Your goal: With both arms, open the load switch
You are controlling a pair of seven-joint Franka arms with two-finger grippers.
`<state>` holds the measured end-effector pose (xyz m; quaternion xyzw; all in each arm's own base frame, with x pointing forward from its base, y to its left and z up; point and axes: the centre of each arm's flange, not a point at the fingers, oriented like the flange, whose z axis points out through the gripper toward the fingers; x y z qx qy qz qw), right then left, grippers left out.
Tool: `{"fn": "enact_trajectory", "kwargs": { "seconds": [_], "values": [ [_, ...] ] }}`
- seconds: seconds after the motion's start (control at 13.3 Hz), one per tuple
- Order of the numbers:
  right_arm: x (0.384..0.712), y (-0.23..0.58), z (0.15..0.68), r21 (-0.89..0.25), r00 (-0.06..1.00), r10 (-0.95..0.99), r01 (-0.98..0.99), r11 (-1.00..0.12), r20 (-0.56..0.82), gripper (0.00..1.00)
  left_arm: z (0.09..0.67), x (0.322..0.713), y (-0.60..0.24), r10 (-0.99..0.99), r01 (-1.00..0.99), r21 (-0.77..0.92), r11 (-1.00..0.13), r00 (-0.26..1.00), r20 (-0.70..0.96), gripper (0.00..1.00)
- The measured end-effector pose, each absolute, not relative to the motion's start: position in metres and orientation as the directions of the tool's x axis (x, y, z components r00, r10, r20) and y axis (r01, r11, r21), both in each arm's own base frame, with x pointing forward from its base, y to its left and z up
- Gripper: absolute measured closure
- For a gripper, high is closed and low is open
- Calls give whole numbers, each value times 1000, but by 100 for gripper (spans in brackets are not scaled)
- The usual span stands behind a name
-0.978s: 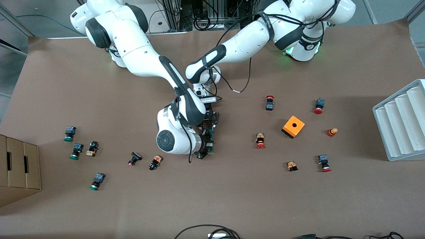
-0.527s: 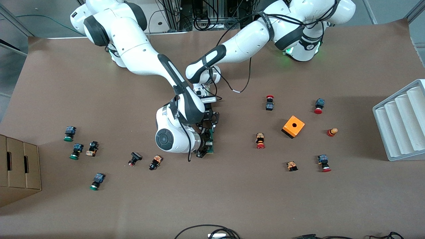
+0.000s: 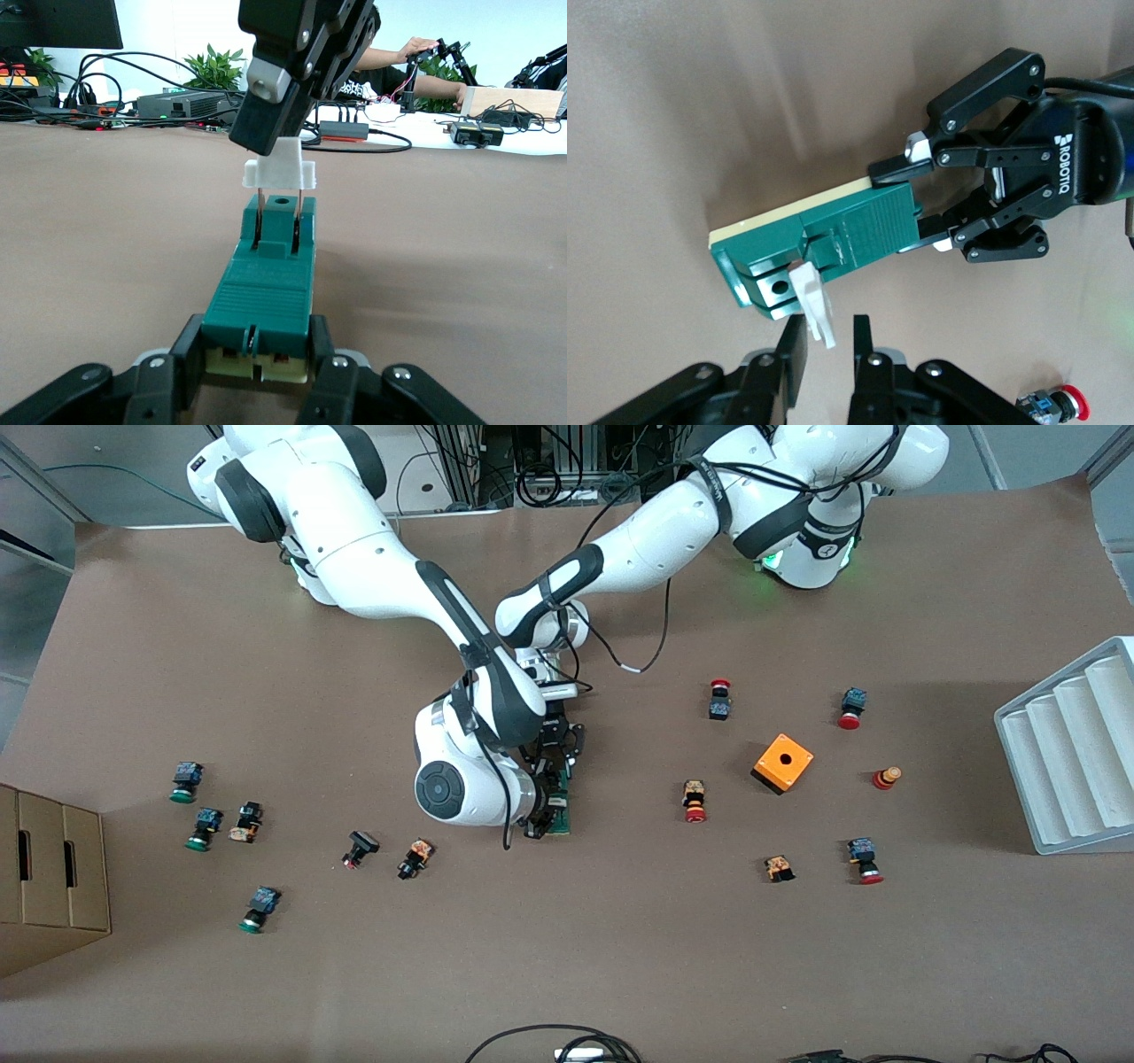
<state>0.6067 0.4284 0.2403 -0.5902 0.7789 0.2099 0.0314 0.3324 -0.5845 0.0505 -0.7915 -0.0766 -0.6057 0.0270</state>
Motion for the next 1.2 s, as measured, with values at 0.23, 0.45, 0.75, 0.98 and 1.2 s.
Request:
{"fn": "enact_trajectory", "kwargs": {
  "seconds": [0.23, 0.45, 0.75, 0.98, 1.2],
  "values": [
    [602, 427, 241, 293, -292, -911, -934, 205, -292, 74, 50, 332, -585, 88, 154, 50, -987, 255, 963, 49],
    [593, 430, 240, 293, -269, -923, -938, 186, -276, 74, 50, 332, -585, 88, 154, 49, -987, 255, 963, 49],
    [586, 430, 236, 300, -265, -926, -937, 181, -270, 76, 50, 332, -585, 88, 154, 49, -987, 255, 963, 49],
    [580, 430, 230, 303, -264, -927, -936, 180, -267, 77, 50, 332, -584, 88, 154, 49, -987, 255, 963, 49],
    [572, 432, 222, 294, -243, -935, -942, 163, -258, 78, 50, 332, -584, 88, 154, 49, -987, 255, 963, 49]
  ]
}}
